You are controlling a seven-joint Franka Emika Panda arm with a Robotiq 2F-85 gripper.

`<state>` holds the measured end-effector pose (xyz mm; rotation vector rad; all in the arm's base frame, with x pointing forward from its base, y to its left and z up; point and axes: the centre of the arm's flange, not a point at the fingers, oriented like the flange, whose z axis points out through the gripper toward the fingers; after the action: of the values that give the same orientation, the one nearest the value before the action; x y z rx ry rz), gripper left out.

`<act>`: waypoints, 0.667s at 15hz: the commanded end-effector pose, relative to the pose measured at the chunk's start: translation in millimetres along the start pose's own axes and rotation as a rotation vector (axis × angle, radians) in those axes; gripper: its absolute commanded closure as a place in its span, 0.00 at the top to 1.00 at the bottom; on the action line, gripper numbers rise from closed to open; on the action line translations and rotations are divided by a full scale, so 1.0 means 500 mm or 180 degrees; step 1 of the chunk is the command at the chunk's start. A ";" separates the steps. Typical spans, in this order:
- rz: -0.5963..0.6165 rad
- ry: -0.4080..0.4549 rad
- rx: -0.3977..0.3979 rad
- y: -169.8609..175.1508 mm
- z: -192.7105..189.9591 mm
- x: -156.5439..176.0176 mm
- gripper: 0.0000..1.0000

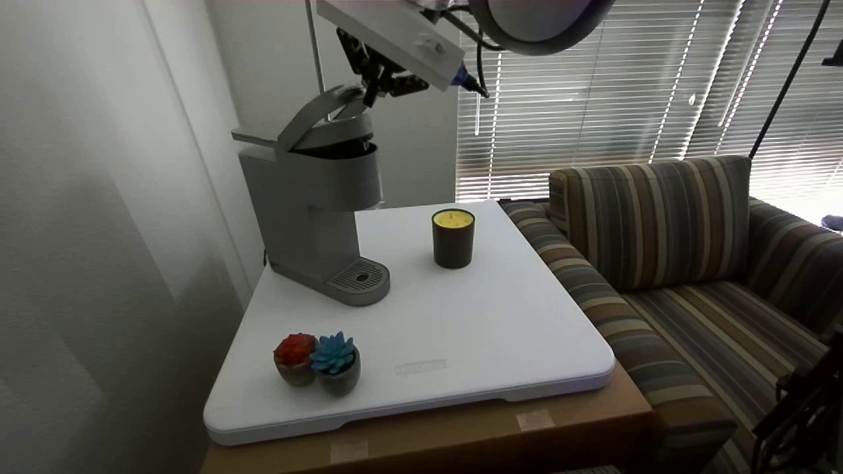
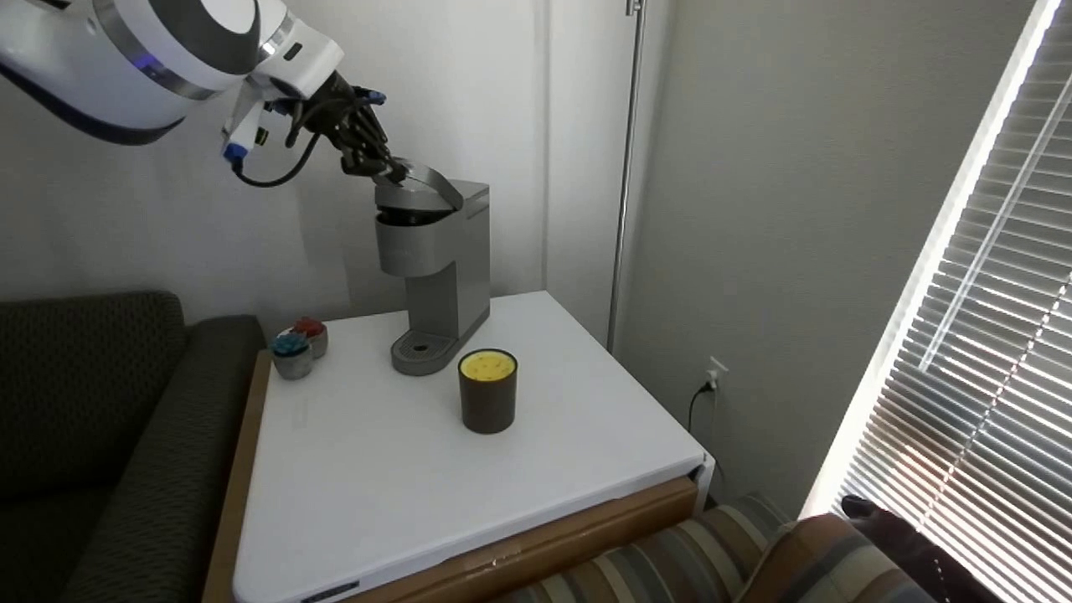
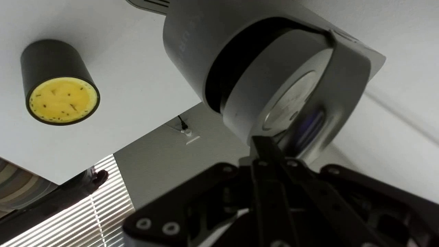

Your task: Open the coffee machine chamber

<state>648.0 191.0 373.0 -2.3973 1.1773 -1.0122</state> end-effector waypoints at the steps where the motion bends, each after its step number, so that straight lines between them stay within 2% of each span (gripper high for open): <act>1: -0.0083 0.0087 0.0096 -0.034 -0.019 0.030 0.00; 10: -0.0070 0.0028 0.0122 -0.050 0.019 0.037 0.00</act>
<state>659.0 193.8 394.1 -2.3723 1.1390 -1.0538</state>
